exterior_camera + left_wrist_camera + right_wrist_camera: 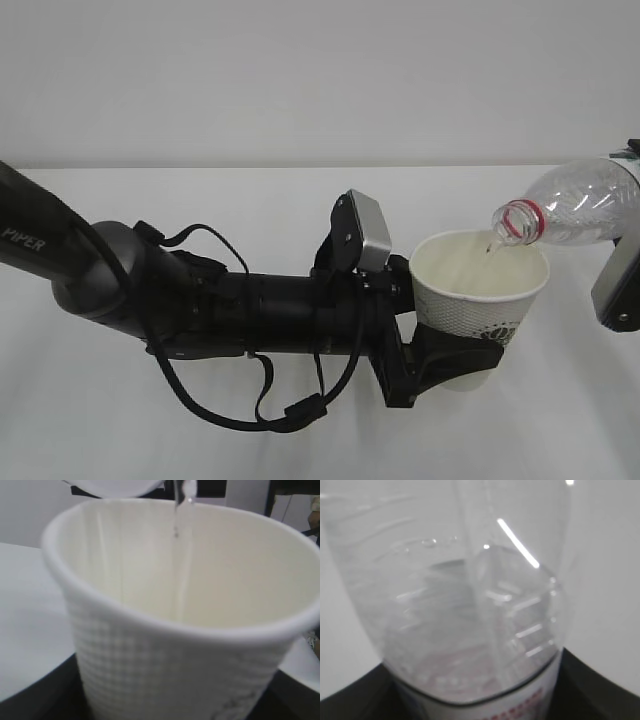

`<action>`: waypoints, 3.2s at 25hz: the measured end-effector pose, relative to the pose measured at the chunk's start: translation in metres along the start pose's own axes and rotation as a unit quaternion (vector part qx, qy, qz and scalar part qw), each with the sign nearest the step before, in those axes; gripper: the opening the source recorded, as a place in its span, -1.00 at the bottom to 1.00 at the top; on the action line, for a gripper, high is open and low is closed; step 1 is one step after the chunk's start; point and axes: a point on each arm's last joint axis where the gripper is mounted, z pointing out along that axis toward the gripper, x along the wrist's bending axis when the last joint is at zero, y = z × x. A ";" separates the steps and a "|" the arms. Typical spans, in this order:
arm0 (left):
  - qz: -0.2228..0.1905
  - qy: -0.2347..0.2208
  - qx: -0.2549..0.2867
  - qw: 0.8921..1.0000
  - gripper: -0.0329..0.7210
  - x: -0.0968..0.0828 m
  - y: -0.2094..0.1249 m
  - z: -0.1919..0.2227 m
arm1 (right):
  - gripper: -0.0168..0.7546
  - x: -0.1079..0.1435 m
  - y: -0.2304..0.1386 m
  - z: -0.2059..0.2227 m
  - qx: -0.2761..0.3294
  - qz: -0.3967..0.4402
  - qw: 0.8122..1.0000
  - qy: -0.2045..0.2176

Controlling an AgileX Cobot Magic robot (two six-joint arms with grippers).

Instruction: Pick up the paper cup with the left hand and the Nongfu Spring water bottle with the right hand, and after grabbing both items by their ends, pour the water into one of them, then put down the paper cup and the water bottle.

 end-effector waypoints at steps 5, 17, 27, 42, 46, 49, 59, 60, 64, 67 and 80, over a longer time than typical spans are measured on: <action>0.000 0.000 0.000 1.000 0.52 0.000 0.000 0.000 | 0.33 0.000 0.000 0.000 -0.001 0.000 1.000 0.000; 0.000 0.000 0.000 1.000 0.52 0.000 0.000 0.000 | 0.33 0.000 0.000 0.000 -0.001 -0.003 1.000 0.000; 0.000 0.000 0.000 1.000 0.52 0.000 0.000 0.000 | 0.33 0.000 0.000 0.000 -0.001 -0.004 1.000 0.000; 0.000 0.000 0.000 1.000 0.52 0.000 0.000 0.000 | 0.33 0.000 0.000 0.000 -0.001 -0.005 1.000 0.000; 0.000 0.000 0.000 1.000 0.51 0.000 0.000 0.000 | 0.33 0.000 0.000 0.000 -0.001 -0.005 1.000 0.000; 0.000 0.000 0.000 1.000 0.51 0.000 0.000 0.000 | 0.33 0.000 0.000 0.000 -0.001 -0.005 1.000 0.000; 0.000 0.000 0.000 1.000 0.51 0.000 0.000 0.000 | 0.33 0.000 0.000 0.000 -0.001 -0.005 1.000 0.000; 0.000 0.000 0.000 1.000 0.51 0.000 0.000 0.000 | 0.33 0.000 0.000 0.000 -0.001 -0.005 1.000 0.000; 0.000 0.000 0.000 1.000 0.51 0.000 0.000 0.000 | 0.33 0.000 0.000 0.000 -0.001 -0.006 1.000 0.000; 0.000 0.000 0.000 1.000 0.51 0.000 0.000 0.000 | 0.33 0.000 0.000 0.000 -0.001 -0.006 1.000 0.000; 0.000 0.000 0.000 1.000 0.51 0.000 0.000 0.000 | 0.33 0.000 0.000 0.000 -0.001 -0.009 1.000 -0.001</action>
